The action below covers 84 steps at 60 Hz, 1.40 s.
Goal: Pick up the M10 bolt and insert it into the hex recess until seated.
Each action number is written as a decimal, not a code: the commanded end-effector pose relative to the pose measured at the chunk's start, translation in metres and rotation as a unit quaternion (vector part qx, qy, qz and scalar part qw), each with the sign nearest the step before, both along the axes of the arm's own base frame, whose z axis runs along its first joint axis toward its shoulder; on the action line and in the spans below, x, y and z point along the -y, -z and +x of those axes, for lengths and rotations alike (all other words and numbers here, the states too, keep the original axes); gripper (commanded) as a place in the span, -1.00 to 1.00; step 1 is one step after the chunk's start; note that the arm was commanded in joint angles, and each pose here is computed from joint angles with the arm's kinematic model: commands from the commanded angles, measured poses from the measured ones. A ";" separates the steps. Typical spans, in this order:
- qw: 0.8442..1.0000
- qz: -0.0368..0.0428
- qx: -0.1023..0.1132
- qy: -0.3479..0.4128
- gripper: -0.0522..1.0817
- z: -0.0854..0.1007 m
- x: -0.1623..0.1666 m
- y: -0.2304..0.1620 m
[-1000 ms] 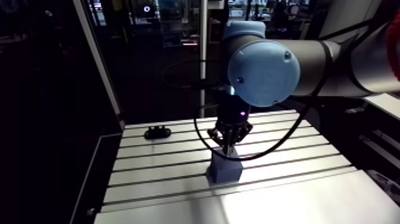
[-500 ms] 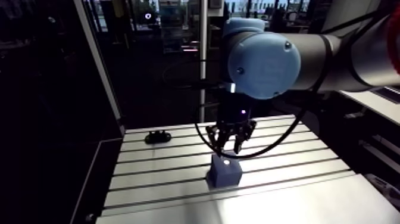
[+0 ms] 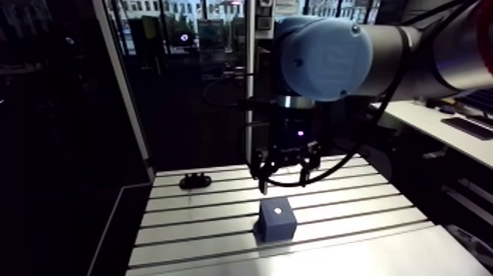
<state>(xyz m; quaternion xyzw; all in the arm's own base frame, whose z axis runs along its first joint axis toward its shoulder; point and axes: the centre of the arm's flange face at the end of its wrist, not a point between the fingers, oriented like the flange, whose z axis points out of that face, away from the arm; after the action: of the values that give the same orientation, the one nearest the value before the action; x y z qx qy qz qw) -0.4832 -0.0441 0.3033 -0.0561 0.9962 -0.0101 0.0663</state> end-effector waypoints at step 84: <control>0.996 0.011 -0.084 0.022 -0.90 -0.041 0.061 -0.216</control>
<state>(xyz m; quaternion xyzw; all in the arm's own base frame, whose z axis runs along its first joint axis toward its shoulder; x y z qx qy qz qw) -0.5254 -0.0982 0.5056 -0.0334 0.9994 0.0012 -0.0050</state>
